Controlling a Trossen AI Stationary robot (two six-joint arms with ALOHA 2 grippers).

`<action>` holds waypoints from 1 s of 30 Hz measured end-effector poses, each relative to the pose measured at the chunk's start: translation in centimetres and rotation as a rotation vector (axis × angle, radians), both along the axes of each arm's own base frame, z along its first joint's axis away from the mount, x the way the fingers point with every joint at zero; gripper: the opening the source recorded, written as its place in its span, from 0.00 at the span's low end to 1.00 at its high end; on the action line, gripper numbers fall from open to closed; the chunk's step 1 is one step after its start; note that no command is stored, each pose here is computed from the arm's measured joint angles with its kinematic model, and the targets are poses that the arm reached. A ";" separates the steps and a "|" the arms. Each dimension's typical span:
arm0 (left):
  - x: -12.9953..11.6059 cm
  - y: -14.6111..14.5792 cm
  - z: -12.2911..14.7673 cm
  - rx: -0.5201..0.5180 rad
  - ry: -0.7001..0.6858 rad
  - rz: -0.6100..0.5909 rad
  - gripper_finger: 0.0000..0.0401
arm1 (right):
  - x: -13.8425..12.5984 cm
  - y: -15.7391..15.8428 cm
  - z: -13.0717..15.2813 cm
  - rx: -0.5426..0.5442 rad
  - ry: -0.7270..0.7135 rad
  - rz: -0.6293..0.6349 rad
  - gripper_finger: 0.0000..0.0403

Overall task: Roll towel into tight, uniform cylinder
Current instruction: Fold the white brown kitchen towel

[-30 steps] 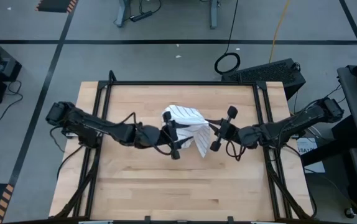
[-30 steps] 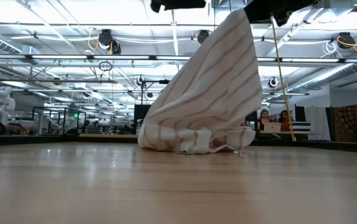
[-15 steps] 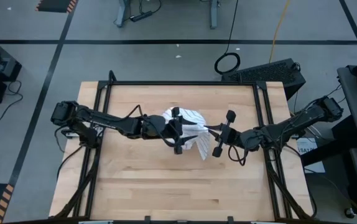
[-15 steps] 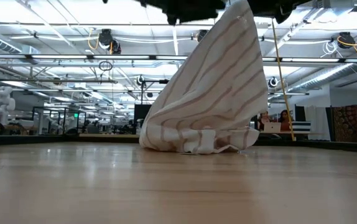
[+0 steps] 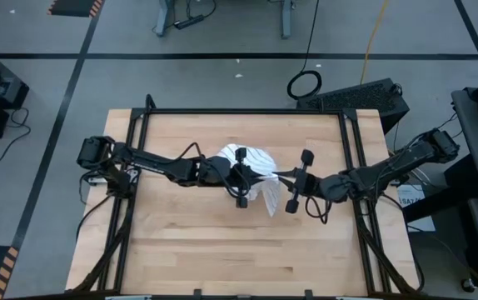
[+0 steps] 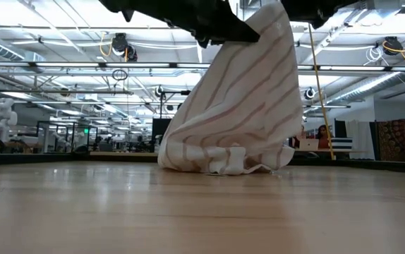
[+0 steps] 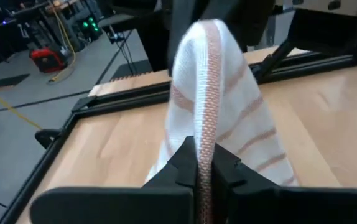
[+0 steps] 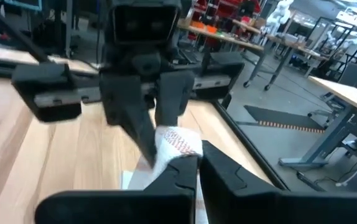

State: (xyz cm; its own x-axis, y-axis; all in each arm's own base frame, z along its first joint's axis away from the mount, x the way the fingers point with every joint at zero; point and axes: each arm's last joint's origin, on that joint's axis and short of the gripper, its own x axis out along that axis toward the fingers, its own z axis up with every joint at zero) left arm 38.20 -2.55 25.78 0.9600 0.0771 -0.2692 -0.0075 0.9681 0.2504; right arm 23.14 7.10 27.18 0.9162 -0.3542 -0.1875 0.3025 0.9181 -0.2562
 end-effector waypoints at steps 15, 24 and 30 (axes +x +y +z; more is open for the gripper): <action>-0.5 -1.5 -0.8 0.008 0.095 -0.034 0.01 | -3.2 1.6 -5.3 0.292 0.321 -0.046 0.32; -0.5 -2.0 -0.6 0.014 0.073 -0.048 0.01 | -4.9 2.2 -9.1 0.494 0.271 -0.067 0.37; -0.5 -2.0 -0.6 0.101 0.077 -0.074 0.01 | -5.1 2.6 -9.7 0.529 0.176 -0.026 0.37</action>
